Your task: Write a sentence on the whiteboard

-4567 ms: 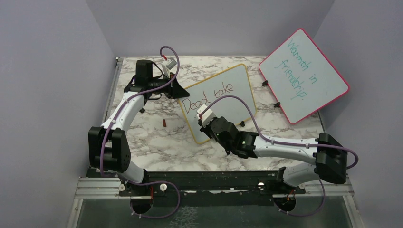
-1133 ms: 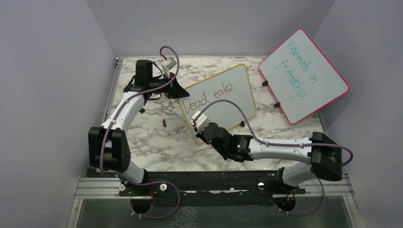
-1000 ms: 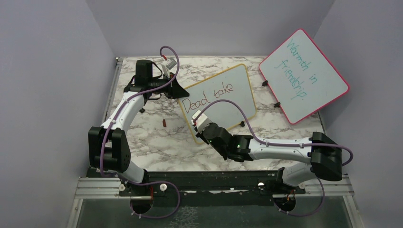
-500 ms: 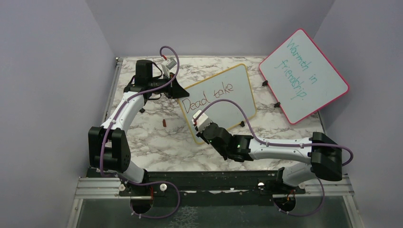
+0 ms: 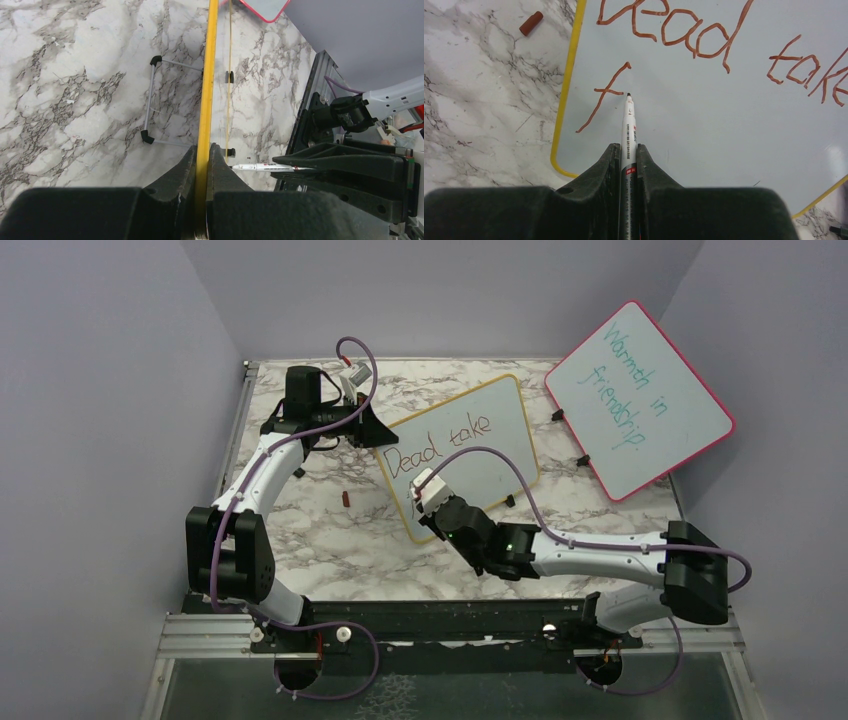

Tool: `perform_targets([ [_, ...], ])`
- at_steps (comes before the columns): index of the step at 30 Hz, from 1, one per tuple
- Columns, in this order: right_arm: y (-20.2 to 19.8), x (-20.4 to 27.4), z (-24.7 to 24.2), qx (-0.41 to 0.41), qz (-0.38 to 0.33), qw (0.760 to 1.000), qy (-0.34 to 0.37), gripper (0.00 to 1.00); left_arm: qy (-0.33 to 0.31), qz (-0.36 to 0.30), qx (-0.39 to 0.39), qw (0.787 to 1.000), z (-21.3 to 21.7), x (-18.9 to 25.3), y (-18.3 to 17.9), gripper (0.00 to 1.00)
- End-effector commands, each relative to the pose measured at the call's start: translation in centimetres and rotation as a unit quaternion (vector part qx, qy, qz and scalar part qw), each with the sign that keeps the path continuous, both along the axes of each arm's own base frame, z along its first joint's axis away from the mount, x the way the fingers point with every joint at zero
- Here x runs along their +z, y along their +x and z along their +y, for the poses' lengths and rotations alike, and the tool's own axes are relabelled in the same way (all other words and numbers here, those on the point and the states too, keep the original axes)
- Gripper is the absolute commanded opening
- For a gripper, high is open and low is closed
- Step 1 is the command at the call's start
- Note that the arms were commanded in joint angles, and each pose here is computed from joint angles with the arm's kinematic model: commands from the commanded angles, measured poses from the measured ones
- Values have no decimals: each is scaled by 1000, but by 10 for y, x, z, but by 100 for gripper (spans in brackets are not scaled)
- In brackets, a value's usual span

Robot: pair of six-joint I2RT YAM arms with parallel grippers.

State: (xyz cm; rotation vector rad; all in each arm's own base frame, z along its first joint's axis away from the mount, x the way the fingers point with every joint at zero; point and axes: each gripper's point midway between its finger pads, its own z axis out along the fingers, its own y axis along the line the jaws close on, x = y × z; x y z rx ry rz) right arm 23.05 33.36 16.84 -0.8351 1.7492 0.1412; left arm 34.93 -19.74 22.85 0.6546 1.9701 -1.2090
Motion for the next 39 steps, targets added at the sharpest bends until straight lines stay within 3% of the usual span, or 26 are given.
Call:
perform_targets([
  [1,5,19,-6,-9,-16,999,26,1,88,6,81,993,31,-45,25,0],
  [39,27,29,9,-4,-35,999,38,1,86,10,79,993,30,-47,25,0],
])
